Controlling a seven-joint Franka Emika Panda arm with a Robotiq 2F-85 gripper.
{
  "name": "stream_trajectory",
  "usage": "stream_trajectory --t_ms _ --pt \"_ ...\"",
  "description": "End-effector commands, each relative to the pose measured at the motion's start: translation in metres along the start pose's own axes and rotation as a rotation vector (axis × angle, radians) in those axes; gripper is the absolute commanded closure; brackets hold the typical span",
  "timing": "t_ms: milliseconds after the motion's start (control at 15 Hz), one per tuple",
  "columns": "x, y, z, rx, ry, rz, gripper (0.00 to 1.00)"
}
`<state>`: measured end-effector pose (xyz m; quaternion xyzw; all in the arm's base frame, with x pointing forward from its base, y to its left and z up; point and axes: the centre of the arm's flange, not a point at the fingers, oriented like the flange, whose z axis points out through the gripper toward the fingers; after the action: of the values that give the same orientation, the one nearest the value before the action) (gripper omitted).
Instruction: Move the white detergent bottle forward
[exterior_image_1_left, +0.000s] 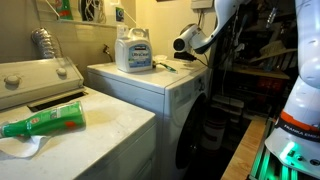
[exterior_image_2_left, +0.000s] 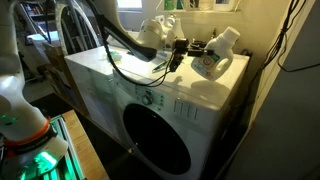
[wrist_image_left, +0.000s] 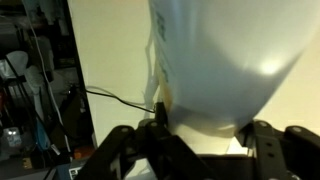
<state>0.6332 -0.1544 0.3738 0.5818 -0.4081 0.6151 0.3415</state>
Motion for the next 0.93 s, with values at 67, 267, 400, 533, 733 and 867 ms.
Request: stream_trajectory --t_ms 67,267,400,533,733,867 --pt "-0.010 0.000 -0.002 -0.001 -0.010 -0.012 0.36" --pt "-0.014 0.001 -0.001 -0.004 -0.014 -0.016 0.36" --pt "-0.014 0.001 -0.001 -0.004 -0.014 -0.016 0.36" --pt "-0.014 0.001 -0.001 -0.004 -0.014 -0.016 0.36" --pt "-0.021 -0.008 -0.001 0.035 -0.021 0.003 0.61" --pt "-0.037 -0.030 -0.008 0.120 -0.037 0.050 0.61"
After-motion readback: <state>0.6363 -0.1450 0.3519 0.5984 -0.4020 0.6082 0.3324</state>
